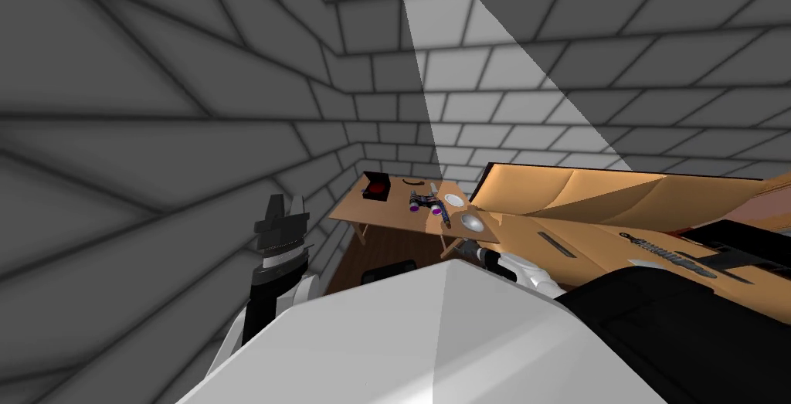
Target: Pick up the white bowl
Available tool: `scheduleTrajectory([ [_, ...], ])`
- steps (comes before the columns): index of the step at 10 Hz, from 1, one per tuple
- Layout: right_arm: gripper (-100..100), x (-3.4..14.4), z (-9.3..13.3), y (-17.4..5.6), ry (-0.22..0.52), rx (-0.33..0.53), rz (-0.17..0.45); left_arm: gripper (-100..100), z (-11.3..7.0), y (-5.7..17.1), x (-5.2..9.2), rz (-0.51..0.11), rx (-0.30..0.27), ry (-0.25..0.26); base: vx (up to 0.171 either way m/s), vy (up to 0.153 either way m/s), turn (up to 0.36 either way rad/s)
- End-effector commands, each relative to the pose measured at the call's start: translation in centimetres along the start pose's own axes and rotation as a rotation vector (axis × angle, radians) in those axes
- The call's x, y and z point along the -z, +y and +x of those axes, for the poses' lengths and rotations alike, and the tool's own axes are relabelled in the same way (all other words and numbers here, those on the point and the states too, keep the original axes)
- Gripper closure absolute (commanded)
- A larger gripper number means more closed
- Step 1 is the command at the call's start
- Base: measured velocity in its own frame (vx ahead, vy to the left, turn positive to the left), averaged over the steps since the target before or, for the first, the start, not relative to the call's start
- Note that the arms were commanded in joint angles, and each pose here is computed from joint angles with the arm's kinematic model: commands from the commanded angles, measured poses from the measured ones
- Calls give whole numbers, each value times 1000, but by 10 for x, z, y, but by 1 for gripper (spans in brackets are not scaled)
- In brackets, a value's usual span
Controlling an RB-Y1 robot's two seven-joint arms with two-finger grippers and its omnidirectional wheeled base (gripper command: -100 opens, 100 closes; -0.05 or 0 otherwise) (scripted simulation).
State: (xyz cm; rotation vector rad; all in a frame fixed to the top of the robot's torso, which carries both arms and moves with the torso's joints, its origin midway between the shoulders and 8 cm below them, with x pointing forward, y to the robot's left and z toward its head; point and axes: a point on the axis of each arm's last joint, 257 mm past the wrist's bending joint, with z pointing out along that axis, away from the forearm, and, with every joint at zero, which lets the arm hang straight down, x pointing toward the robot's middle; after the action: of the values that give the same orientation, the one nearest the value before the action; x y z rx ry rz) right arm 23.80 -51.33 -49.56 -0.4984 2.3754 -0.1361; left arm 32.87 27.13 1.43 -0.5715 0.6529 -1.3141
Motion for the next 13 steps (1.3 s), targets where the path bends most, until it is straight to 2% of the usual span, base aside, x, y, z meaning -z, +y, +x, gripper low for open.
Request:
scheduleTrajectory([
  [1, -100, 4, 15, -21, 50, 73, 25, 0, 0, 0, 0, 0, 0, 0, -6, -20, 165],
  [2, -100, 2, 7, -17, 34, 77, 18, 0, 0, 0, 0, 0, 0, 0, -5, -22, 82],
  [3, -100, 6, 20, -23, 60, 70, 29, 0, 0, 0, 0, 0, 0, 0, -2, -7, -10],
  [4, -100, 14, 37, -42, 114, 127, 55, 0, 0, 0, 0, 0, 0, 0, 0, -11, 128],
  [7, -100, 15, 41, -44, 122, 125, 58, 0, 0, 0, 0, 0, 0, 0, -1, -10, 23],
  [8, -100, 24, 56, -63, 172, 179, 81, 0, 0, 0, 0, 0, 0, 0, 2, -11, 117],
  [10, -100, 24, 56, -63, 172, 179, 81, 0, 0, 0, 0, 0, 0, 0, 3, -17, 56],
  [11, -100, 33, 68, -80, 217, 229, 99, 0, 0, 0, 0, 0, 0, 0, 7, -21, 113],
  [12, -100, 33, 69, -80, 219, 229, 100, 0, 0, 0, 0, 0, 0, 0, 10, -28, 85],
  [13, -100, 41, 79, -95, 259, 275, 115, 0, 0, 0, 0, 0, 0, 0, 16, -36, 109],
])
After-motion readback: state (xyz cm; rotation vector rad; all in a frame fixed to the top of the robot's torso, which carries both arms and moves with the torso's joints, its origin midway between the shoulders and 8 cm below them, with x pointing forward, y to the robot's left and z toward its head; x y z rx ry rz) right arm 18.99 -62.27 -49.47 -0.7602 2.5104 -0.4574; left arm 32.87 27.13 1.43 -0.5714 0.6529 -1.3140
